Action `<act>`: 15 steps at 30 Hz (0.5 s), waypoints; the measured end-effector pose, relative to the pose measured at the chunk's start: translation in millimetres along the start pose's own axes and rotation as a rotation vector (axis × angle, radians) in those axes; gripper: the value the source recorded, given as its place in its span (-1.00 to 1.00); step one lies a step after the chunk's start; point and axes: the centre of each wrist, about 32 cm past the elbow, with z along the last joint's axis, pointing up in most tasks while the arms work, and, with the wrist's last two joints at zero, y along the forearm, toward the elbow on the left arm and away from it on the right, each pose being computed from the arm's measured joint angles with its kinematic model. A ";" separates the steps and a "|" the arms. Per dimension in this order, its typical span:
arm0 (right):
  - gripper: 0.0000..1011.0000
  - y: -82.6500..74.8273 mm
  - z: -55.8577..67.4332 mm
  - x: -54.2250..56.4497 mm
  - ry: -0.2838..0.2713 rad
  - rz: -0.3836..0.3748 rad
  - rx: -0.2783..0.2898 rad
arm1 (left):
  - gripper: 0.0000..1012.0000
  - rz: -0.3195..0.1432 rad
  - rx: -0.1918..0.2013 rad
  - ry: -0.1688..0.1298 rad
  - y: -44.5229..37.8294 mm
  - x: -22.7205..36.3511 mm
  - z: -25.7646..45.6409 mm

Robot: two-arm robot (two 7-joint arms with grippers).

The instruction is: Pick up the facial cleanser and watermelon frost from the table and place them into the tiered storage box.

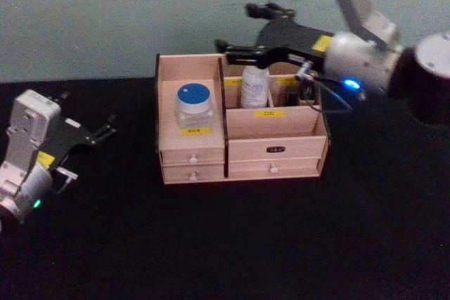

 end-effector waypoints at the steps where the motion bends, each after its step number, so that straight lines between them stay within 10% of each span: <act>1: 0.98 -13.0 -5.2 -5.3 0.006 -0.047 0.012 | 0.98 0.000 0.000 0.000 0.0 0.0 0.0; 15: 0.98 -116.1 -78.3 -72.2 0.072 -0.481 -0.047 | 0.98 0.000 0.000 0.000 0.0 0.0 0.0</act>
